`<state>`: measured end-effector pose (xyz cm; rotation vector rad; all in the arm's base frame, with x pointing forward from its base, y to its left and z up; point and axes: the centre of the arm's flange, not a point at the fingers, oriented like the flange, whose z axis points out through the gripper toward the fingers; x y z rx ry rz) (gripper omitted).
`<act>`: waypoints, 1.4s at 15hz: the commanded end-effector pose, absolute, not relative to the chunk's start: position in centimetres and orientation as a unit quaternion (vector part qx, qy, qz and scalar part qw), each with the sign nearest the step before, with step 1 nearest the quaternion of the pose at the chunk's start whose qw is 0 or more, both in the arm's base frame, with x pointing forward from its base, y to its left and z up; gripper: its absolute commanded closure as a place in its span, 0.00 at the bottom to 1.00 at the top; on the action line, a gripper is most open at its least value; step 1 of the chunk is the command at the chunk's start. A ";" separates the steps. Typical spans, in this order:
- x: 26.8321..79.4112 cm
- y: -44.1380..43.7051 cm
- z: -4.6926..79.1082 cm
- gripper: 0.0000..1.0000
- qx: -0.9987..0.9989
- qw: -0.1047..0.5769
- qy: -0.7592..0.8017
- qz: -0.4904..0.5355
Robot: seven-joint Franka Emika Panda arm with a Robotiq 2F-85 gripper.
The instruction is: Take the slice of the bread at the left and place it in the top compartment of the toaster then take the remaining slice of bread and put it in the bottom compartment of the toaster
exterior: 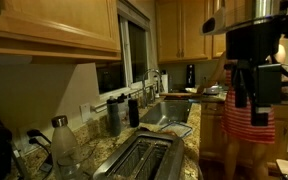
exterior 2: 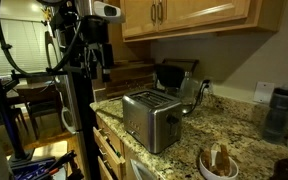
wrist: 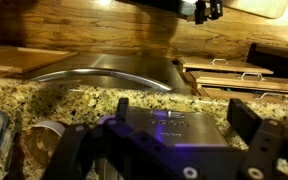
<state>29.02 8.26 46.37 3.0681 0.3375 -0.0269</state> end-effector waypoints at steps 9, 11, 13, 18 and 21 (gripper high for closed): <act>30.2 2.2 43.8 0.00 0.991 0.060 0.116 0.025; 30.3 0.7 42.9 0.00 0.992 0.058 0.105 0.028; 30.4 -0.8 42.3 0.00 0.993 0.062 0.092 0.032; 31.1 -1.5 43.4 0.00 0.994 0.064 0.083 0.023; 31.2 -1.6 43.3 0.00 0.994 0.064 0.083 0.020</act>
